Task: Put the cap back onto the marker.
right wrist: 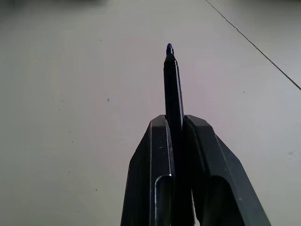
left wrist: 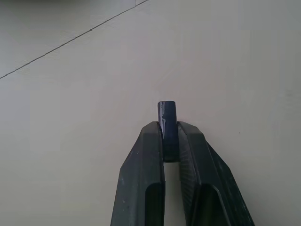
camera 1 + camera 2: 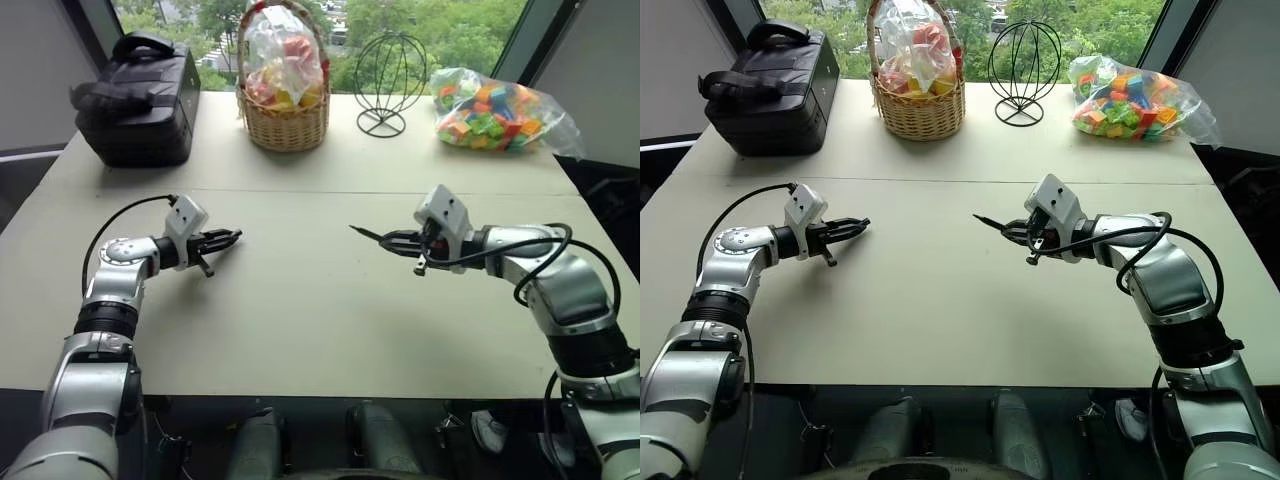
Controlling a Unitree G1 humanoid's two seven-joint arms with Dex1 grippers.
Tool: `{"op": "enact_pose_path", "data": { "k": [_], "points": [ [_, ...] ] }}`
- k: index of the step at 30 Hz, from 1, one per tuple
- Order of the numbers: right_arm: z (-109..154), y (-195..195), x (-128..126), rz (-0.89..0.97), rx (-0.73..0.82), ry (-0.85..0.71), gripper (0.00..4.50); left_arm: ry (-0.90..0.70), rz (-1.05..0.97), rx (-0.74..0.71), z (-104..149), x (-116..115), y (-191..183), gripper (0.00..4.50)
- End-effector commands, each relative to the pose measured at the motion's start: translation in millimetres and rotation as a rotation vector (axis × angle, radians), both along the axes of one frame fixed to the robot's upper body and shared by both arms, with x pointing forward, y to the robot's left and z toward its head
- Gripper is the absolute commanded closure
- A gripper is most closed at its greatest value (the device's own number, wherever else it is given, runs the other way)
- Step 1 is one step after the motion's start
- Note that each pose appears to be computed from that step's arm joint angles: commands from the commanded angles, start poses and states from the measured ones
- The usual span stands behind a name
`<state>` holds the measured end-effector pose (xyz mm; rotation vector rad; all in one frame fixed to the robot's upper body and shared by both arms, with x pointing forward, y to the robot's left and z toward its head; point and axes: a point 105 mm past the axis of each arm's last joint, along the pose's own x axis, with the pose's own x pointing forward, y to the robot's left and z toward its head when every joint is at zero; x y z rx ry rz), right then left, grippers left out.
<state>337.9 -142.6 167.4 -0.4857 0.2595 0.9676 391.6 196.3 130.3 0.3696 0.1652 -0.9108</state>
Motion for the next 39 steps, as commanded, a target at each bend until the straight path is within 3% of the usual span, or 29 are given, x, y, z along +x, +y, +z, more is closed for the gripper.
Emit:
{"op": "enact_pose_path", "data": {
  "k": [1,6,14,39],
  "points": [
    [17,-5,12,0.066,-0.066,-0.080,4.50,-0.148,-0.206,0.102,44,0,-29,4.47],
    [19,-9,26,0.106,-0.131,-0.119,4.50,-0.187,-0.367,0.151,61,-4,-53,4.47],
    [23,1,26,0.166,-0.141,-0.143,4.50,-0.187,-0.461,0.137,60,-4,-78,4.47],
    [23,25,17,0.215,-0.090,-0.137,4.50,-0.196,-0.496,0.095,48,4,-116,4.47]
  ]
}}
